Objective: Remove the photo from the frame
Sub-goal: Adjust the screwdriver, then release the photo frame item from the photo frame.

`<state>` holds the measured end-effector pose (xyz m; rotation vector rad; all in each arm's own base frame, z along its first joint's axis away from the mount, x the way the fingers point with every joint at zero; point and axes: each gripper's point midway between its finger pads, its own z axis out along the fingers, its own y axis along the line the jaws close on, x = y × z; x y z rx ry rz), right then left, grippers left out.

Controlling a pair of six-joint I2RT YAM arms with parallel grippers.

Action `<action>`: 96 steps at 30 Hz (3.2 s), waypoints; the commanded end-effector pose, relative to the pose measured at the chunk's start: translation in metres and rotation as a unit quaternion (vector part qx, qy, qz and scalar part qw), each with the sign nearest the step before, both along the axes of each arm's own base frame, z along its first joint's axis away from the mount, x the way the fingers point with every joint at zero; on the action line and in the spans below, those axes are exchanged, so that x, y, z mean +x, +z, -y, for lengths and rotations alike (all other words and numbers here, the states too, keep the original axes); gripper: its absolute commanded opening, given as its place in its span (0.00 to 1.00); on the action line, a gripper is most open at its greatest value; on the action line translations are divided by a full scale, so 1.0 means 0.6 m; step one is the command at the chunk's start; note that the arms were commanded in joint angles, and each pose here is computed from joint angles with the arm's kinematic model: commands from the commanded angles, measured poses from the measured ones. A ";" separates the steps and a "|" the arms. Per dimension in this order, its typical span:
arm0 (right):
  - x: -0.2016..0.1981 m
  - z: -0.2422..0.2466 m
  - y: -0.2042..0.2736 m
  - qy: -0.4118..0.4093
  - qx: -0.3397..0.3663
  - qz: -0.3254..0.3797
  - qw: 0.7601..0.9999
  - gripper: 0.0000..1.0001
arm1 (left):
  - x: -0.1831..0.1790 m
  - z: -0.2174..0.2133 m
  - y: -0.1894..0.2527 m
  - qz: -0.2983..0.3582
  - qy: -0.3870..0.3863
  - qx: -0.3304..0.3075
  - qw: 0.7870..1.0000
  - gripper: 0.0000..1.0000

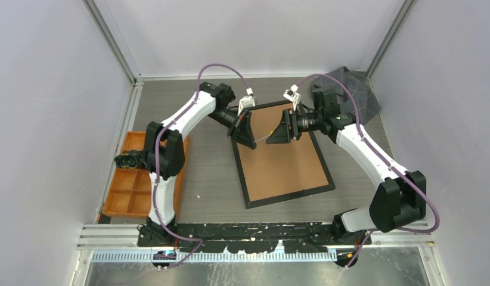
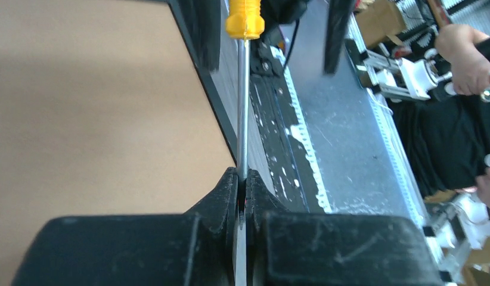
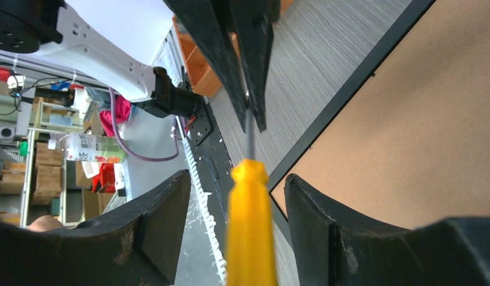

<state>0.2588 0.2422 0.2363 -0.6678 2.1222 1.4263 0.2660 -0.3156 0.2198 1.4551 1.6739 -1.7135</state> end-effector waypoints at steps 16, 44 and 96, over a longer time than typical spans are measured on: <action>0.013 0.010 -0.005 -0.006 -0.047 0.025 0.999 0.64 | -0.102 -0.040 -0.041 -0.110 -0.041 0.104 0.988 0.00; -0.056 -0.039 -0.047 0.068 -0.006 -0.037 0.997 0.66 | -0.091 -0.028 -0.052 -0.120 -0.030 0.097 0.988 0.00; -0.062 -0.026 -0.252 0.021 -0.155 -0.178 0.972 0.01 | 0.002 -0.092 -0.217 -0.014 0.251 0.120 0.960 1.00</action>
